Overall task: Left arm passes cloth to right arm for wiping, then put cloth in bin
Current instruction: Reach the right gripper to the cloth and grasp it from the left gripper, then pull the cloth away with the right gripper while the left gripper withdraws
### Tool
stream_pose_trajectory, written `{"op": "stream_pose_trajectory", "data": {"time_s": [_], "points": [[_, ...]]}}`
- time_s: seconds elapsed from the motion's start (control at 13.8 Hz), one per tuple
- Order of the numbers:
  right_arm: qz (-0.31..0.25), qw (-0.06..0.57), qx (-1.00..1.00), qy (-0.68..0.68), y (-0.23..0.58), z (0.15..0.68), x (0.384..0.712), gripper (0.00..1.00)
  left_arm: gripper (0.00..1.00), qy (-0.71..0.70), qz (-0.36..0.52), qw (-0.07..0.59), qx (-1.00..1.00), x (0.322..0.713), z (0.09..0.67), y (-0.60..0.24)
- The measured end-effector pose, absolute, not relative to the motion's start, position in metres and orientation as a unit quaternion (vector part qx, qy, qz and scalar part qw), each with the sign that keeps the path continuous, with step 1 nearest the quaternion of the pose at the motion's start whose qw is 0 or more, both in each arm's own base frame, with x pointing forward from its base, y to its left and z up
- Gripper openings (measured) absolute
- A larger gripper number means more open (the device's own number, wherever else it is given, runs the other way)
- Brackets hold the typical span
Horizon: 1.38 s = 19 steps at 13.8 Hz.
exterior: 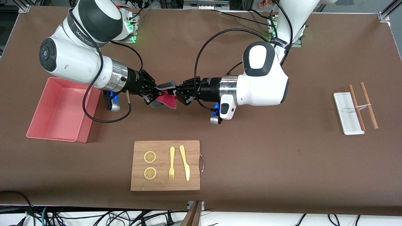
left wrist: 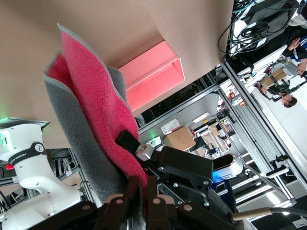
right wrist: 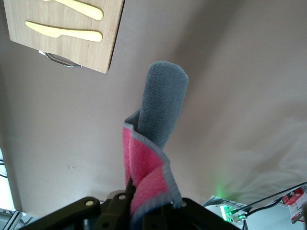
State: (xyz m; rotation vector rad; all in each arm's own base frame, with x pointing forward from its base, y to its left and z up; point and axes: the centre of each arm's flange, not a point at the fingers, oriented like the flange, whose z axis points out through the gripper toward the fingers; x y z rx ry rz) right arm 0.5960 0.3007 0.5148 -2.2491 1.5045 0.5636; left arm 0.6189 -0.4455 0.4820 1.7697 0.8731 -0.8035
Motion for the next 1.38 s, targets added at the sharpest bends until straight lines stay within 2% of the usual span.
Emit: {"op": "stream_pose_trajectory", "data": {"time_s": [0.29,0.36,0.65,0.87,0.94,1.16,1.38], "points": [[0.196,0.191,-0.809,0.520,0.298,0.514,0.597,0.05,0.16,0.357,-0.328,0.486,0.727,0.619,0.485,-0.445],[0.194,0.192,-0.816,0.510,0.297,0.513,0.598,0.05,0.22,0.357,-0.328,0.486,0.727,0.620,0.485,-0.444],[0.201,0.183,-0.830,0.487,0.298,0.498,0.599,0.05,0.63,0.347,-0.325,0.460,0.750,0.631,0.479,-0.418],[0.208,0.174,-0.837,0.476,0.299,0.483,0.601,0.05,0.95,0.318,-0.313,0.406,0.798,0.644,0.475,-0.370],[0.210,0.168,-0.841,0.469,0.299,0.476,0.601,0.05,1.00,0.311,-0.305,0.385,0.814,0.647,0.480,-0.351],[0.222,0.150,-0.850,0.453,0.303,0.446,0.603,0.05,1.00,0.273,-0.298,0.302,0.863,0.646,0.490,-0.279],[0.239,0.132,-0.859,0.433,0.313,0.406,0.604,0.05,1.00,0.217,-0.252,0.224,0.916,0.652,0.484,-0.201]]}}
